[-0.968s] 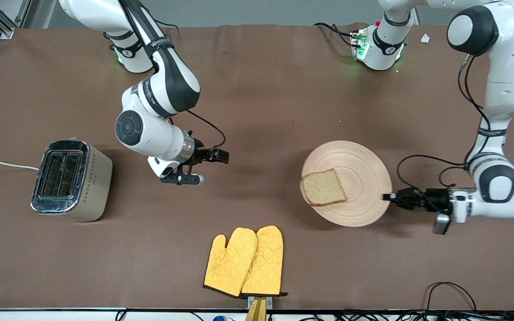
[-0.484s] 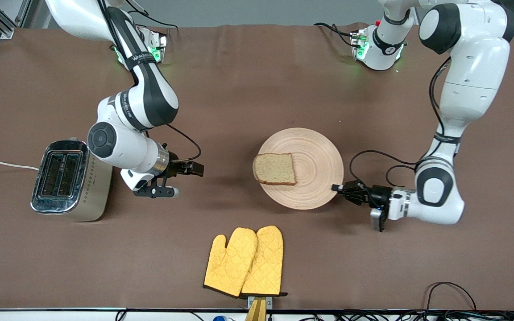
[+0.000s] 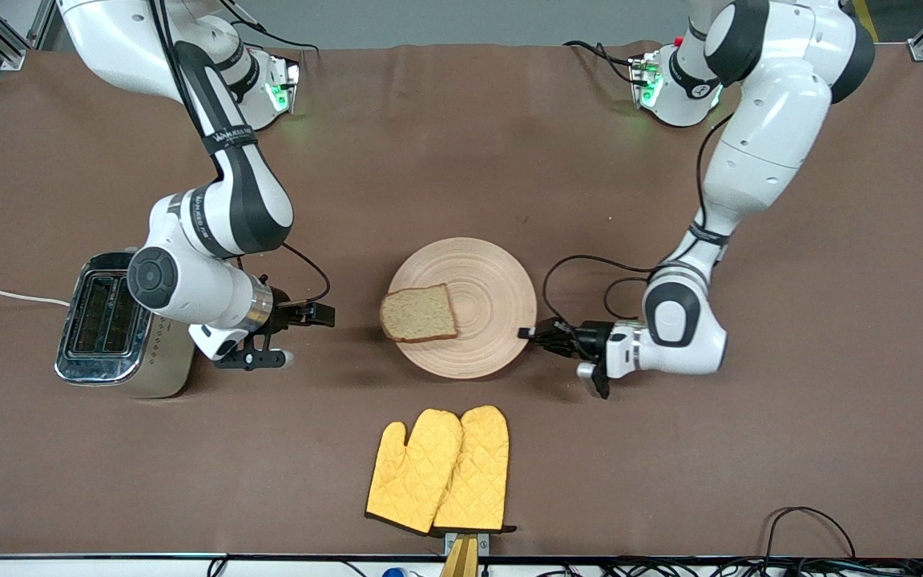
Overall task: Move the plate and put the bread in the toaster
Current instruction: 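Push the plate with the left gripper while the right gripper approaches, then grasp the bread slice with the right gripper while the left gripper withdraws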
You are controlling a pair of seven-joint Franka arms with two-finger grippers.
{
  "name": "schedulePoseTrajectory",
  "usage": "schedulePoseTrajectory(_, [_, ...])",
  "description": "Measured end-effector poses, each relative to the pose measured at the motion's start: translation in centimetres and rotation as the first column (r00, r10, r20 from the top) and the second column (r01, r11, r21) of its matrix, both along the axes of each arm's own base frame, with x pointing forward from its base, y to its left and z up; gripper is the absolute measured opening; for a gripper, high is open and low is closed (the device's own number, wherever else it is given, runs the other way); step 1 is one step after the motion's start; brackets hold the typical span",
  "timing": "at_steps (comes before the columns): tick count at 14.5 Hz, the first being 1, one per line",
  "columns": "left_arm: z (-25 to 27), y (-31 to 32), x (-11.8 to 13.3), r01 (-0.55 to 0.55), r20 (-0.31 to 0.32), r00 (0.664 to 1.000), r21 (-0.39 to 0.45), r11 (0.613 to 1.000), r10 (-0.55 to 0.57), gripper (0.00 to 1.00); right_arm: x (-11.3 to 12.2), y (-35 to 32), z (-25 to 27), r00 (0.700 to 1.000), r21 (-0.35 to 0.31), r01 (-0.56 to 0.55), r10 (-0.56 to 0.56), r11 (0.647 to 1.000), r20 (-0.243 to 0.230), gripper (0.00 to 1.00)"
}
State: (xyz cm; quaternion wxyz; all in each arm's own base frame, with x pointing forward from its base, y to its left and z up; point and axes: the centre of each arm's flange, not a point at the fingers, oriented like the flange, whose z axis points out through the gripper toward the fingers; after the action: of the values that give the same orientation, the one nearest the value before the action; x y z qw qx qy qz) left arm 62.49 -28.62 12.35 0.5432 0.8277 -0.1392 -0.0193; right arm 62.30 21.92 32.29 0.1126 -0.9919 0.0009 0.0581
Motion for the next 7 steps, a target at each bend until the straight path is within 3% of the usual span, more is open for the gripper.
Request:
schedulePoseTrajectory(5, [-0.8, -3.5, -1.3, -0.058, 0.007, 0.998, 0.027, 0.998, 0.058, 0.13, -2.6, 2.8, -4.4, 1.0, -0.022, -0.031, 0.031, 0.999, 0.001, 1.0])
schedulePoseTrajectory(7, [-1.0, -3.0, -1.1, -0.074, -0.001, 0.997, 0.023, 0.997, 0.074, 0.28, -2.9, 3.4, -5.0, 0.999, -0.025, -0.04, 0.04, 0.999, 0.002, 1.0])
